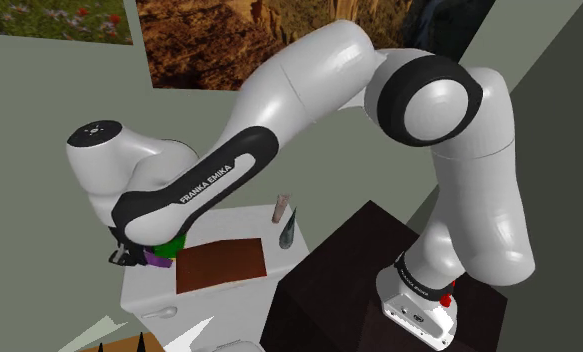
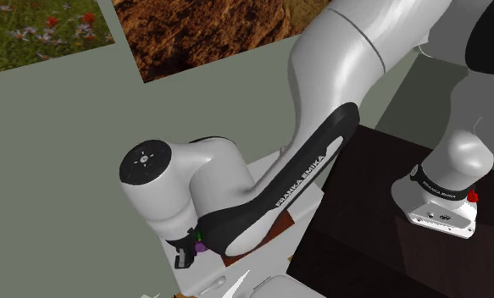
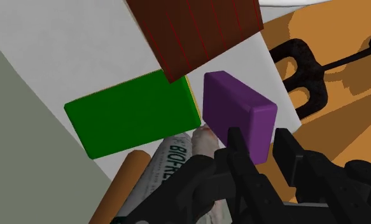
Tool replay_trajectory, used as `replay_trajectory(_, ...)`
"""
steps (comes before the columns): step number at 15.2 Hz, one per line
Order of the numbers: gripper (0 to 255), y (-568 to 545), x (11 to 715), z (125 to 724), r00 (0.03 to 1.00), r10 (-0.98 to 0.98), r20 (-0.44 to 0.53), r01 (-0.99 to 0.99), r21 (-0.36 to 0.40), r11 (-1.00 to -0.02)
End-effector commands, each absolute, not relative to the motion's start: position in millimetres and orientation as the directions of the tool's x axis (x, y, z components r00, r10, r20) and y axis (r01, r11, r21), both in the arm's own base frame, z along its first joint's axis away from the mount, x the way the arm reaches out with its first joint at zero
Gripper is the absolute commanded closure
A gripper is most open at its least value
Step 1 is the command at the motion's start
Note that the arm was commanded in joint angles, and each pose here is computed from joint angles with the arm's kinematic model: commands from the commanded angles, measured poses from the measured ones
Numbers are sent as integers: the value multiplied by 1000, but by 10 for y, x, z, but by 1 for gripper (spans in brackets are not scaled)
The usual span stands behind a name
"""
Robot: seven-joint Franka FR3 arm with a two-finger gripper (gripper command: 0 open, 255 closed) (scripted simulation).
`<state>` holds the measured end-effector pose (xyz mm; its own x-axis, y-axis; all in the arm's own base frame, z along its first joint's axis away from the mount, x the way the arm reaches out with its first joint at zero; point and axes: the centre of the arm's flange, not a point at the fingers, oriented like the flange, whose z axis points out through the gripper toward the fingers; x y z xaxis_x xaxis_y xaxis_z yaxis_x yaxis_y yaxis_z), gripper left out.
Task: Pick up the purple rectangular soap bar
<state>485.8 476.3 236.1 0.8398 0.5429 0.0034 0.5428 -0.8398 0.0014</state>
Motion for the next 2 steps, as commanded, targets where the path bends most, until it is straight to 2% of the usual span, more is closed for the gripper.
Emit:
replay_trajectory(1,255,4762,4847,2423,840,543,3,543,1,-840)
replay_trajectory(2,255,4762,4847,2423,840,543,3,543,1,-840)
